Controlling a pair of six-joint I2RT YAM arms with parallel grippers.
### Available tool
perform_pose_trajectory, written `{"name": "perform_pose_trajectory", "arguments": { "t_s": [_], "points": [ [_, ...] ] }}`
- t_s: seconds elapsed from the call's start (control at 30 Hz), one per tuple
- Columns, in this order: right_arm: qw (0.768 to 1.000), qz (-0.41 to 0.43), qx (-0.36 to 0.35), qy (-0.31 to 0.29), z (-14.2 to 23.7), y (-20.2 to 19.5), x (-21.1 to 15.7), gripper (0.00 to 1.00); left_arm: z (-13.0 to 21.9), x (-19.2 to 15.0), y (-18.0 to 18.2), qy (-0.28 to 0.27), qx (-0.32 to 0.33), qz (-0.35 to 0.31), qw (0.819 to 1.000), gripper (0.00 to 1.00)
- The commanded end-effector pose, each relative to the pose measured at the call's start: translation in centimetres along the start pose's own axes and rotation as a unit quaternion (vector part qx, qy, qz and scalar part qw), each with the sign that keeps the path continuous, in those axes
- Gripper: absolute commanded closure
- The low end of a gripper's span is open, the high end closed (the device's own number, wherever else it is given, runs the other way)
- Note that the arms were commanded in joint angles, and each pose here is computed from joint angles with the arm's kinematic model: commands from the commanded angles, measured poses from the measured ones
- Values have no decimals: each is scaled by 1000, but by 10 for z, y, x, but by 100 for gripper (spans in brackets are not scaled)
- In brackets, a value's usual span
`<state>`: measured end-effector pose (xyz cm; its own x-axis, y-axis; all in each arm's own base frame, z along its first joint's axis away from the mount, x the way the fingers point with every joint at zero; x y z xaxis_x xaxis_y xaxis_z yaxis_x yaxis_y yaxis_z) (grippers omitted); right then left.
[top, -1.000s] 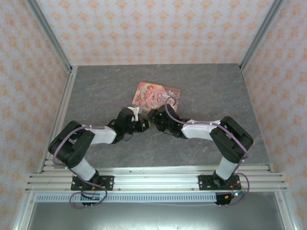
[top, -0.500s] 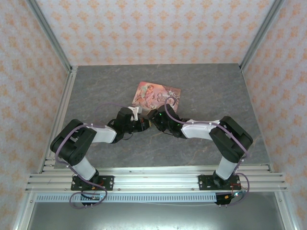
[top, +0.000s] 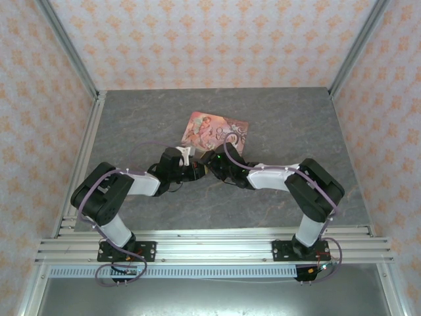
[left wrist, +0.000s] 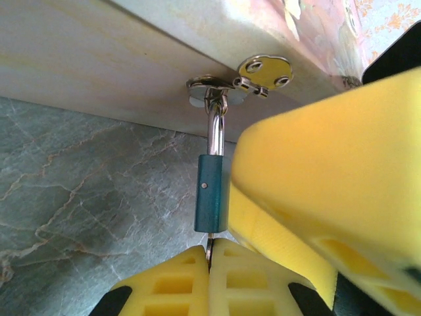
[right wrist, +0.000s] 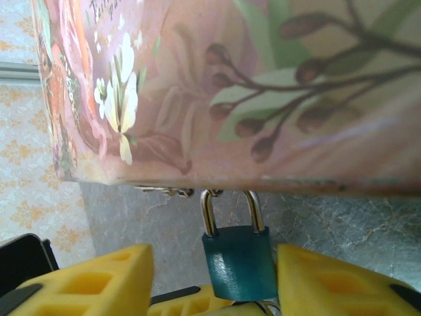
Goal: Unlock the padlock with the key
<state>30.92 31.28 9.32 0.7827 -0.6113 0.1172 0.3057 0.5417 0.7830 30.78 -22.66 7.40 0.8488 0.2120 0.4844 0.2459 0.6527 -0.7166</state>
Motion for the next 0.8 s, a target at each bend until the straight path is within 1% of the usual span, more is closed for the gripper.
{"name": "perform_pose_trajectory", "arguments": {
  "t_s": [0.0, 0.1, 0.17, 0.5, 0.63, 0.67, 0.73, 0.77],
  "points": [
    [991, -39, -109, 72, -9, -60, -29, 59, -3, 11, -25, -6, -54, -35, 998, 100],
    [991, -38, -112, 68, -7, -62, -28, 74, -3, 11, -25, -6, -55, -36, 998, 100],
    [991, -36, -112, 65, -6, -61, -27, 81, -3, 11, -25, -5, -55, -35, 998, 100],
    [992, -16, -117, 52, 1, -59, -22, 100, -6, 11, -25, 0, -58, -36, 998, 100],
    [992, -13, -117, 47, 3, -59, -21, 100, -6, 12, -28, 1, -66, -38, 997, 100],
    [992, -13, -119, 46, 3, -60, -20, 96, -6, 12, -27, 1, -65, -38, 997, 100],
    [992, -14, -123, 39, 6, -61, -18, 76, -6, 13, -28, 2, -66, -38, 997, 100],
    [992, -13, -124, 34, 8, -62, -17, 68, -6, 13, -29, 3, -66, -38, 997, 100]
  ]
}}
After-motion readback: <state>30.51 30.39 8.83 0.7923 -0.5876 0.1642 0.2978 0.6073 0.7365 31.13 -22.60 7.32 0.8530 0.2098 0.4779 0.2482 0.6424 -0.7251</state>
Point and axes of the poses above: each hand's point on the last joint's axis, 136 mm out from that joint toward the fingers, its own z axis back along the fingers, its own y axis along the line the jaws close on, x = y × z, the point moved 3 cm from there along z, back along the fingers, and after that the axes turned 2 degrees about -z, right-handed, at the moved point
